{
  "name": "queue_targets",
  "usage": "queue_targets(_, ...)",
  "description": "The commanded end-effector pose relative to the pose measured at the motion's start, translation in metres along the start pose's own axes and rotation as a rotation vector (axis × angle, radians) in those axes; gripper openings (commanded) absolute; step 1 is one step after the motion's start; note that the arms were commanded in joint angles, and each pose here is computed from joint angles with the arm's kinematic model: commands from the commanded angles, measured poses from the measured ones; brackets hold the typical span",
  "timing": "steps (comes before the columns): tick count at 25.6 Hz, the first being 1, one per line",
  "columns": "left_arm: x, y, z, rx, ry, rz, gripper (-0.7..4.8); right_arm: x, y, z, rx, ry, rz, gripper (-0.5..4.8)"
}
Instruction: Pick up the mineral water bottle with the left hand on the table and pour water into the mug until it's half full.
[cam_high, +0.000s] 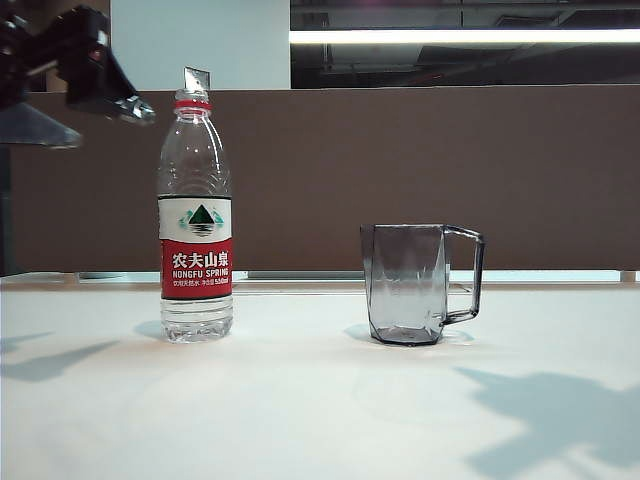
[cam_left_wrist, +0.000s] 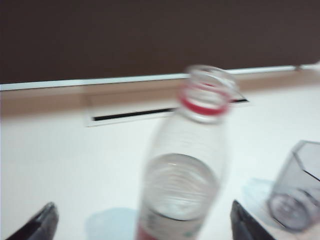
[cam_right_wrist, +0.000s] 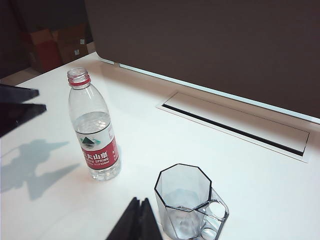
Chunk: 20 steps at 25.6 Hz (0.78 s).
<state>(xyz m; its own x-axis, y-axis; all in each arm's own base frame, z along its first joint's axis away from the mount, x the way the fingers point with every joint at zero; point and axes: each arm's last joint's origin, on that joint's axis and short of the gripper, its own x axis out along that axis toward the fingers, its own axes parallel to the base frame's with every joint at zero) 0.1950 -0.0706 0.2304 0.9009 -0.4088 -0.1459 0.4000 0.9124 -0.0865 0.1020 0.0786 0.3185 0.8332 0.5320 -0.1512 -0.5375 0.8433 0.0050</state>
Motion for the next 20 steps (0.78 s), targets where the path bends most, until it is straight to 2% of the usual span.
queue_targets(1, 0.005, -0.01, 0.003, 0.111, -0.049, -0.054, 4.79, -0.002, 0.0, 0.004, 0.006, -0.024, -0.001, -0.02)
queue_targets(3, 0.009, -0.013, 0.003, 0.14, -0.064, -0.066, 4.79, -0.002, 0.0, 0.004, 0.006, -0.024, -0.001, -0.02)
queue_targets(14, 0.026, -0.013, -0.008, 0.136, -0.053, -0.071, 4.79, -0.002, 0.0, 0.004, 0.006, -0.024, -0.001, -0.02)
queue_targets(20, 0.043, -0.011, -0.024, 0.126, -0.027, -0.071, 4.79, -0.002, 0.0, 0.004, 0.005, -0.02, -0.001, -0.02)
